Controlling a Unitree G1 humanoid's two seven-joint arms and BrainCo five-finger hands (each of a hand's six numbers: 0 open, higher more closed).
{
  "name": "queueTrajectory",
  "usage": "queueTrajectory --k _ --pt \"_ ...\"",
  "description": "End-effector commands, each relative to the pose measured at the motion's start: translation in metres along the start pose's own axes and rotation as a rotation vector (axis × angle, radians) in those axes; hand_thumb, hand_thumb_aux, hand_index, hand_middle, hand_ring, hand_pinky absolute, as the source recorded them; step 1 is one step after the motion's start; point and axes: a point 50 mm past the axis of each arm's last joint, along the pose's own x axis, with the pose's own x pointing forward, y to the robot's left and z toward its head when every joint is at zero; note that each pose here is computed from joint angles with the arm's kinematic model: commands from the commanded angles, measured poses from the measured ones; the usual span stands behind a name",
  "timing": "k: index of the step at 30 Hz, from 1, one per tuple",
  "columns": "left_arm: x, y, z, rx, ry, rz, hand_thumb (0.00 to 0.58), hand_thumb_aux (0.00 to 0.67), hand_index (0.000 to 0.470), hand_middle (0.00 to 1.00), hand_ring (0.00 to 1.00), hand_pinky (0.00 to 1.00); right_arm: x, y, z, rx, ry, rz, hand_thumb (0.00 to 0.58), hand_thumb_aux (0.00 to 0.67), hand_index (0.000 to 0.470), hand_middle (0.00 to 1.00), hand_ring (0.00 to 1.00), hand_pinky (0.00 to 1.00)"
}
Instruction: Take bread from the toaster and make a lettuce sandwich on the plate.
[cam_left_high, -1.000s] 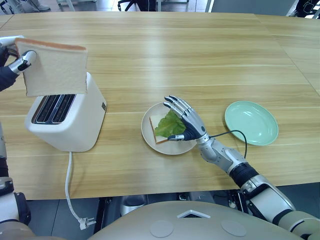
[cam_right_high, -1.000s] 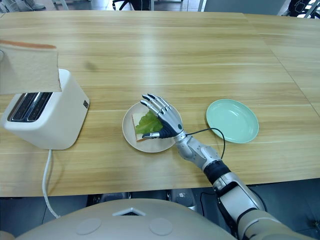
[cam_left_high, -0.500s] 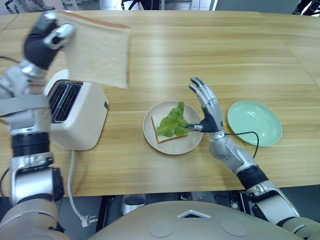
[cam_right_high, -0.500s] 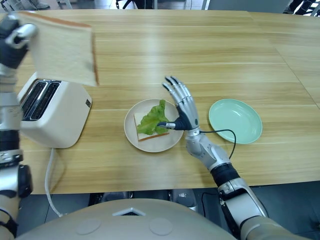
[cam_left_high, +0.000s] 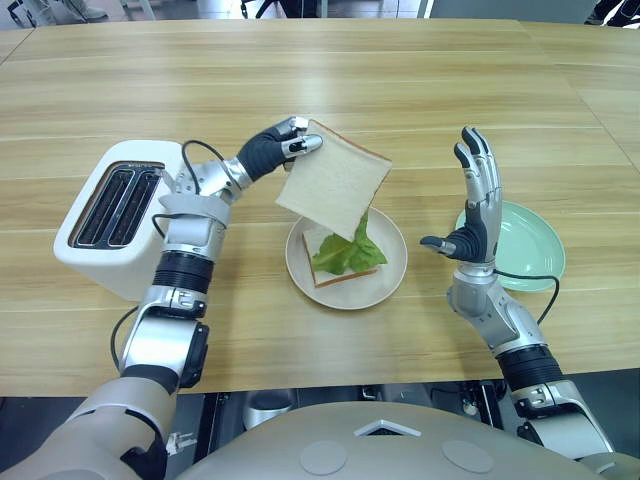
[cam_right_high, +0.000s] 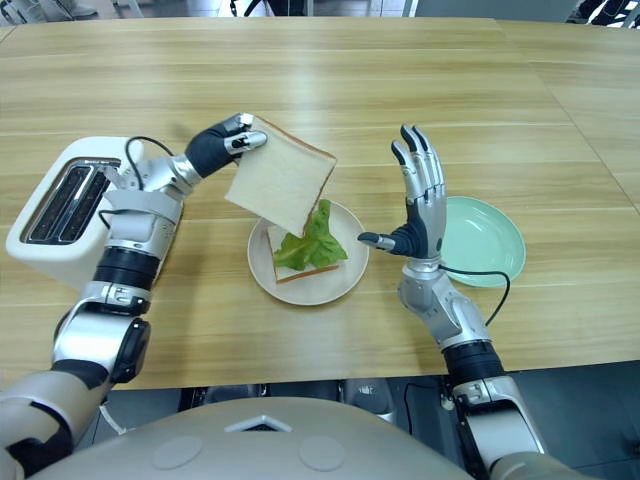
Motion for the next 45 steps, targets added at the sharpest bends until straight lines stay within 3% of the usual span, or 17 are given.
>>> queueTrajectory --k 1,7,15,21,30,35,45 --pt "-0.003 -0.01 -0.033 -0.101 0.108 0.014 0.58 0.67 0.46 1.0 1.0 1.0 -0.007 0.001 0.0 -0.023 -0.006 0.075 0.0 0.0 0.0 0.0 0.0 0.0" --pt "-0.009 -0.019 -0.057 -0.105 0.217 -0.079 0.58 0.67 0.46 1.0 1.0 1.0 -0.022 0.023 0.013 0.018 -0.033 0.219 0.0 0.0 0.0 0.0 0.0 0.0" --pt "-0.005 -0.004 -0.046 -0.084 0.21 -0.111 0.58 0.67 0.46 1.0 1.0 1.0 -0.041 0.049 0.026 0.065 -0.056 0.356 0.0 0.0 0.0 0.0 0.0 0.0" --pt "0.001 -0.014 -0.052 -0.07 0.259 -0.22 0.58 0.67 0.46 1.0 1.0 1.0 -0.048 0.06 0.031 0.093 -0.07 0.43 0.0 0.0 0.0 0.0 0.0 0.0" --pt "0.011 -0.045 -0.083 0.043 0.498 -0.438 0.58 0.67 0.46 1.0 1.0 1.0 -0.058 0.072 0.036 0.055 -0.131 0.538 0.0 0.0 0.0 0.0 0.0 0.0" --pt "0.018 -0.045 -0.092 0.109 0.576 -0.378 0.58 0.67 0.46 1.0 1.0 1.0 -0.065 0.079 0.039 0.001 -0.169 0.586 0.0 0.0 0.0 0.0 0.0 0.0" --pt "0.026 -0.039 -0.085 0.136 0.563 -0.359 0.58 0.67 0.46 1.0 1.0 1.0 -0.08 0.083 0.035 -0.049 -0.182 0.663 0.0 0.0 0.0 0.0 0.0 0.0"
